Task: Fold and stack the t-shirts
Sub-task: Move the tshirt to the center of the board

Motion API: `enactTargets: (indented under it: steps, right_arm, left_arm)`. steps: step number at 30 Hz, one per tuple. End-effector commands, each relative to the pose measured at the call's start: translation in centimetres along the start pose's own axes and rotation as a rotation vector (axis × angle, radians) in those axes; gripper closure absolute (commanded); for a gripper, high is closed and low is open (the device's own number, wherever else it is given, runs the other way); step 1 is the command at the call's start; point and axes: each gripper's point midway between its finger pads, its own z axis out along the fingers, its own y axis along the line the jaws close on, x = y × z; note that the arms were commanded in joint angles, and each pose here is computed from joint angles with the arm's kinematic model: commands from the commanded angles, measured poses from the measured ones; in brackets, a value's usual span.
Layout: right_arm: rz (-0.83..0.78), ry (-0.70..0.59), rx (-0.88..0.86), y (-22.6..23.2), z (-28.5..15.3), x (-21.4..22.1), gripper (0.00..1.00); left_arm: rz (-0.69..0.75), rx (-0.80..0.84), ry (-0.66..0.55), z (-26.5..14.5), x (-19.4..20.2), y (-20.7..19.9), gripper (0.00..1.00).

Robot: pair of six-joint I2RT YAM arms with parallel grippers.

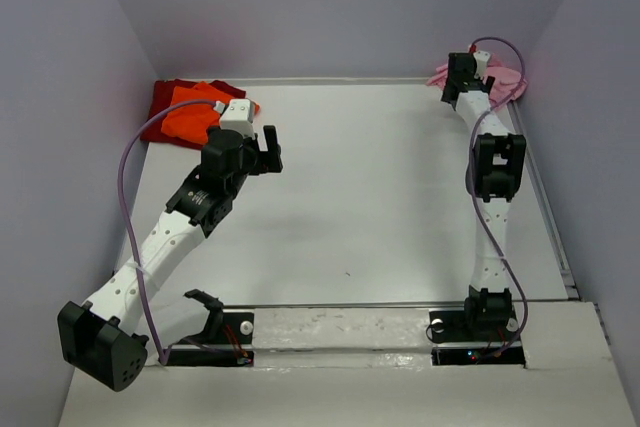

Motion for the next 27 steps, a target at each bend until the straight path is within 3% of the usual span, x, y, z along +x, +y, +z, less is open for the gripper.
enactTargets:
  steps: [1, 11, 20, 27]
  right_arm:
    - [0.064, 0.003, -0.034, -1.9, 2.6, -1.0, 0.18]
    - [0.238, 0.062, -0.243, -3.7, 6.2, -1.4, 0.18]
    - [0.4, 0.17, -0.549, -0.7, 6.3, -0.4, 0.24]
    - [0.414, 0.213, -0.643, 0.5, 6.1, 0.8, 0.25]
  left_arm:
    - [-0.021, 0.029, -0.049, -0.3, -1.3, -0.5, 0.02]
    - [-0.017, 0.043, -0.036, 0.0, -0.9, -0.8, 0.02]
    - [-0.013, 0.041, -0.039, 0.0, -1.0, -0.7, 0.02]
    - [-0.011, 0.037, -0.038, 0.0, -0.9, -0.7, 0.02]
